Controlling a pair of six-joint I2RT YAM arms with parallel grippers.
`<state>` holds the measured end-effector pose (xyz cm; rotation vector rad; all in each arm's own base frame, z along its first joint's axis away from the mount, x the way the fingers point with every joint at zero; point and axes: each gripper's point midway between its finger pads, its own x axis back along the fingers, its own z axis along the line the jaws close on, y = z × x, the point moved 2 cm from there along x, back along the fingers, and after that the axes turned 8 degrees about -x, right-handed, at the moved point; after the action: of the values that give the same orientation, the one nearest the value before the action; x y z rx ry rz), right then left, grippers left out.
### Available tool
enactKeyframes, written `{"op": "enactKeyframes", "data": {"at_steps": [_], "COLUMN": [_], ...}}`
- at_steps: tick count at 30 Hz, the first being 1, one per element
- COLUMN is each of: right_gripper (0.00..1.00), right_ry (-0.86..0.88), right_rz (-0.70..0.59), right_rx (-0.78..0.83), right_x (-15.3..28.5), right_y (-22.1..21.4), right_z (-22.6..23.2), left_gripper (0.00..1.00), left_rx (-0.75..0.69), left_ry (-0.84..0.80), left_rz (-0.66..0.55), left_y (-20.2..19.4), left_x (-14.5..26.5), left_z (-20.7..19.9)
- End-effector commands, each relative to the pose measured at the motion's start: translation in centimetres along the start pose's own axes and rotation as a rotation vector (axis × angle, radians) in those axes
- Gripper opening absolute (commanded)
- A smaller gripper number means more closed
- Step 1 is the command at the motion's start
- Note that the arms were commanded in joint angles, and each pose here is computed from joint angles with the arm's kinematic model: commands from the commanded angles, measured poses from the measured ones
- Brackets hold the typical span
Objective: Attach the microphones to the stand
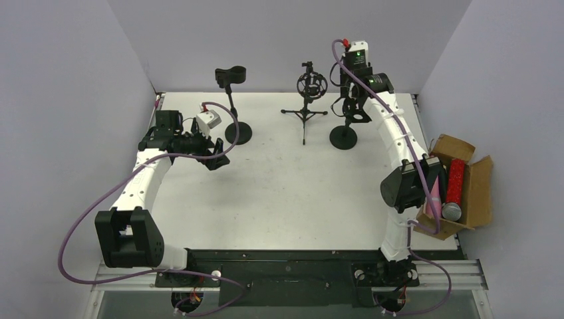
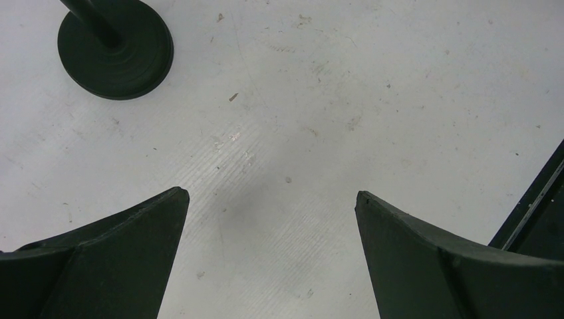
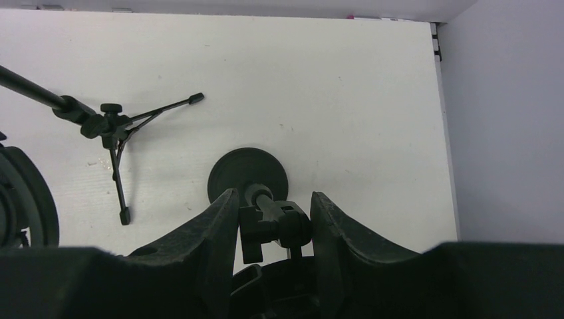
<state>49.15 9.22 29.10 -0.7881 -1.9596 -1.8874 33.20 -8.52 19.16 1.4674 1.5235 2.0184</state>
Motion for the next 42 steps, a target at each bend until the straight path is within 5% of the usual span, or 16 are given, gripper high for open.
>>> {"op": "enactKeyframes", "data": {"at_steps": [1,8,10,18,21,27,34,42], "right_gripper": [0.22,0.75,0.80,0.83,0.84,0.84,0.83,0.71], "right_ry": [0.052,0.008,-0.013,-0.159,-0.231,-0.494,-0.592,-0.594], "right_rz": [-0.118,-0.151,-0.184,-0.301,-0.264,-0.193,-0.086,0.011], "right_rx": [-0.054,-0.110,-0.157,-0.407,-0.540,-0.543,-0.576,-0.590], "right_x": [1.3,3.5,5.1,11.9,12.6,15.3,13.8,10.7], "right_y": [3.5,4.5,5.3,4.1,-0.3,-10.4,-16.5,-19.3], "right_z": [0.8,-1.0,-2.6,-11.5,-14.3,-20.3,-22.4,-22.0], "left_gripper": [0.96,0.96,0.96,0.96,0.96,0.96,0.96,0.96], "left_rx": [-0.025,-0.025,-0.042,-0.051,-0.046,-0.043,-0.026,-0.015], "left_ry": [0.006,0.017,0.000,0.007,0.014,0.049,0.056,0.180], "left_rz": [-0.042,-0.053,-0.049,-0.040,-0.044,-0.082,-0.142,-0.119], "left_y": [1.7,2.2,2.6,2.7,3.5,5.5,6.8,7.2], "left_x": [0.1,0.5,0.2,0.4,0.7,1.7,2.3,3.2], "left_z": [0.4,0.3,-0.4,-0.4,-0.1,0.3,-0.1,1.7]}}
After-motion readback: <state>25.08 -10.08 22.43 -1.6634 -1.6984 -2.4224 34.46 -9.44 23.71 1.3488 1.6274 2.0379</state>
